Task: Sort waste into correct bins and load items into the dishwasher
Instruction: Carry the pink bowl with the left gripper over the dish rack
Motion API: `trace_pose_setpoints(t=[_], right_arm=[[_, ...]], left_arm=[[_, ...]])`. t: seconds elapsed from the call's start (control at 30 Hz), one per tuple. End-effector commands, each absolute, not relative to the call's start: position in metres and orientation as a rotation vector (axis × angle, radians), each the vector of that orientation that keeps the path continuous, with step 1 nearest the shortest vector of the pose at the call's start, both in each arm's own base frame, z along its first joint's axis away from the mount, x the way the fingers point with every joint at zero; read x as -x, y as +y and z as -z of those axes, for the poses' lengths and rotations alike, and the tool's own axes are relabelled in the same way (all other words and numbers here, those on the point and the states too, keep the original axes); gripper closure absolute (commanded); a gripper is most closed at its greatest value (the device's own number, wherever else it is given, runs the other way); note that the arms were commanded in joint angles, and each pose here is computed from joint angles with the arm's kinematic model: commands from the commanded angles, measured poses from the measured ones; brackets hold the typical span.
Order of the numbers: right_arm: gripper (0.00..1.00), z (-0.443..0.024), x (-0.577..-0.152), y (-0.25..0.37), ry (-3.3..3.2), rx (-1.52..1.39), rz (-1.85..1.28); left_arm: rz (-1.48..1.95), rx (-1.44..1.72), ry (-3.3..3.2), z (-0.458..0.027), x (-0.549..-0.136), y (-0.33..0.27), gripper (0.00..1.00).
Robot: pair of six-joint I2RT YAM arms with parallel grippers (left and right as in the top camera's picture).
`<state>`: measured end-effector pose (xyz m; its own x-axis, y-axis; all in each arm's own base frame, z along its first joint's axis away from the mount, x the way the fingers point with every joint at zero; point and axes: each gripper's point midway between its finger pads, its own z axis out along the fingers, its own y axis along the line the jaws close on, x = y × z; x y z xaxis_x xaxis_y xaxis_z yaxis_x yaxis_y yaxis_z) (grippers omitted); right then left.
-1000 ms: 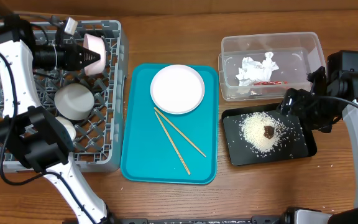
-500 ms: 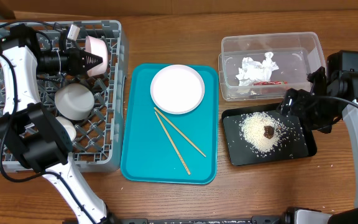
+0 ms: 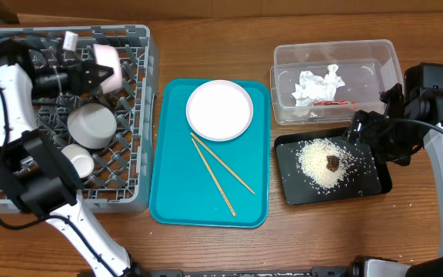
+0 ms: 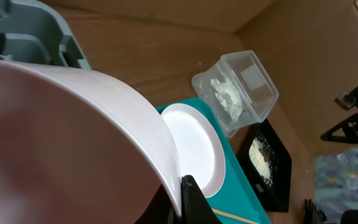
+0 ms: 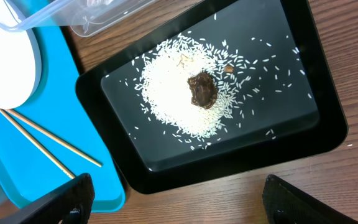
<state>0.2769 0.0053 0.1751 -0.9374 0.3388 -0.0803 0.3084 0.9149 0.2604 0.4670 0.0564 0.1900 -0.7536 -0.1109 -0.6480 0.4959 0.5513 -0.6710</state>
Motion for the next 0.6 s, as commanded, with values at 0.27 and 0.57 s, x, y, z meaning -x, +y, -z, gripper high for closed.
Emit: trace_pose_setpoints(t=[0.27, 0.57], right_arm=[[0.12, -0.181, -0.279, 0.004, 2.931, -0.494, -0.365], [0.12, -0.181, -0.279, 0.004, 2.931, -0.494, -0.365]], left_arm=[[1.331, -0.248, 1.980, -0.208, -0.472, 0.056, 0.96], [1.366, -0.210, 1.981, -0.197, -0.477, 0.059, 0.96]])
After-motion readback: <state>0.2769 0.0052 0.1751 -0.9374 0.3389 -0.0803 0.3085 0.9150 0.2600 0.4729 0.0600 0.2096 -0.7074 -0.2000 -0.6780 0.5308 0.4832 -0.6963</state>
